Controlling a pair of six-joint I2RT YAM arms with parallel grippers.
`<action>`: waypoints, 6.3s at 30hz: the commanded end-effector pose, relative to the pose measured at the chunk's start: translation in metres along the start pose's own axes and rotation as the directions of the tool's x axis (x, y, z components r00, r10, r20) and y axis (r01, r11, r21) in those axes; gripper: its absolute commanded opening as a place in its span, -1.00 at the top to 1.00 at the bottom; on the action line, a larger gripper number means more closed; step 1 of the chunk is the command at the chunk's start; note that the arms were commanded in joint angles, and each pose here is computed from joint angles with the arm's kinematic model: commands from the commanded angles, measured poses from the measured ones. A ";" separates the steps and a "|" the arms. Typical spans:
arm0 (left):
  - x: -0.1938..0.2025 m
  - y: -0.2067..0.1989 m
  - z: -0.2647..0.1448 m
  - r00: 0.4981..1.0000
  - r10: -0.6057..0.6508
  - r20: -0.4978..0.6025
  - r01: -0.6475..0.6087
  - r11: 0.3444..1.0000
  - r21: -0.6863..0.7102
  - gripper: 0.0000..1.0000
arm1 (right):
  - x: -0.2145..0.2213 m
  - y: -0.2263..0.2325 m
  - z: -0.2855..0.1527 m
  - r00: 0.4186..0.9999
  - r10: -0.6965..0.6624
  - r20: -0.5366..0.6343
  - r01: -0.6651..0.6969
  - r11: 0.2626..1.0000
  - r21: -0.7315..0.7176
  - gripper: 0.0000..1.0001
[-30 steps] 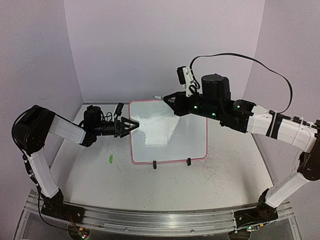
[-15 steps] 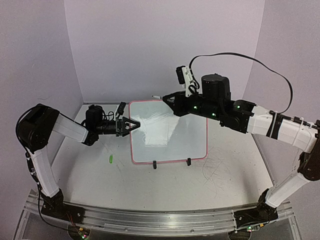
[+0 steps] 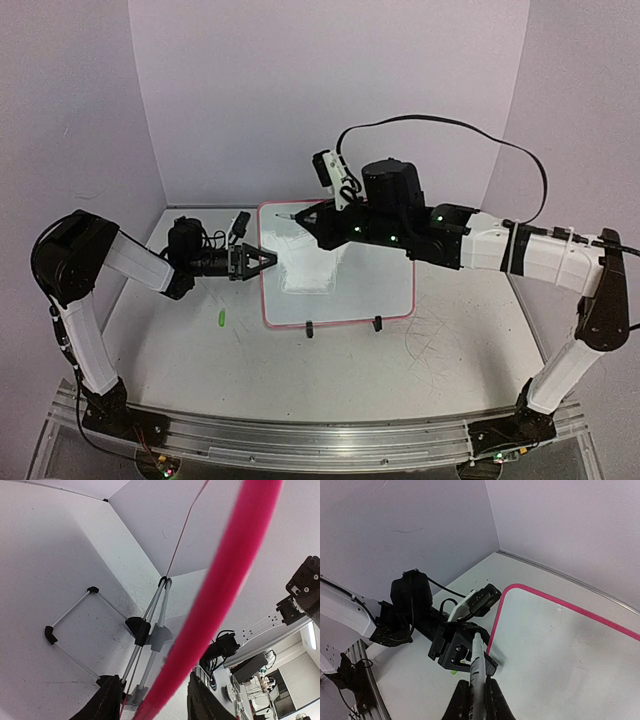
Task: Write a sentence on the whiteboard
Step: Hold the whiteboard at the center of the board, then write a sentence on the whiteboard.
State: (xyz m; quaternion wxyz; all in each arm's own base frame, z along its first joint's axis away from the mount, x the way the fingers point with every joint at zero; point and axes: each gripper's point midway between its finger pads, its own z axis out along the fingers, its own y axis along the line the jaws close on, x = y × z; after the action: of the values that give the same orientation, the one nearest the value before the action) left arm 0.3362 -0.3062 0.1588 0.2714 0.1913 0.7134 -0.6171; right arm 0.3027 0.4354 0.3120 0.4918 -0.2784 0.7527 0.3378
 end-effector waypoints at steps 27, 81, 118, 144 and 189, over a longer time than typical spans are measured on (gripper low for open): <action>0.001 -0.002 -0.004 0.970 0.242 0.019 -0.242 0.970 0.028 0.91 | -0.008 -0.020 0.041 0.999 0.031 0.028 -0.036 0.979 0.201 1.00; 0.009 0.002 -0.004 0.970 0.244 0.005 -0.244 0.969 0.028 1.00 | -0.001 -0.033 0.065 0.997 0.052 0.056 -0.065 0.961 0.268 1.00; 0.006 -0.003 -0.005 0.968 0.250 0.010 -0.250 0.968 0.033 1.00 | 0.031 -0.018 0.073 0.996 0.075 -0.038 -0.065 0.975 0.214 1.00; 0.006 -0.003 -0.005 0.969 0.248 0.009 -0.248 0.968 0.036 1.00 | 0.041 -0.032 0.052 0.996 0.072 -0.059 -0.053 0.959 0.279 1.00; 0.009 0.003 -0.006 0.976 0.219 0.014 -0.219 0.976 0.007 1.00 | 0.025 -0.012 0.035 0.999 0.047 0.025 -0.050 0.988 0.145 1.00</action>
State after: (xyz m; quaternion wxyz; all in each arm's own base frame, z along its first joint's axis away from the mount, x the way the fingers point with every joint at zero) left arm 0.3295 -0.3033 0.1571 0.3510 0.2840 0.6719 -0.5872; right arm 0.3193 0.4436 0.2502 0.4904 -0.2244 0.7995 0.2646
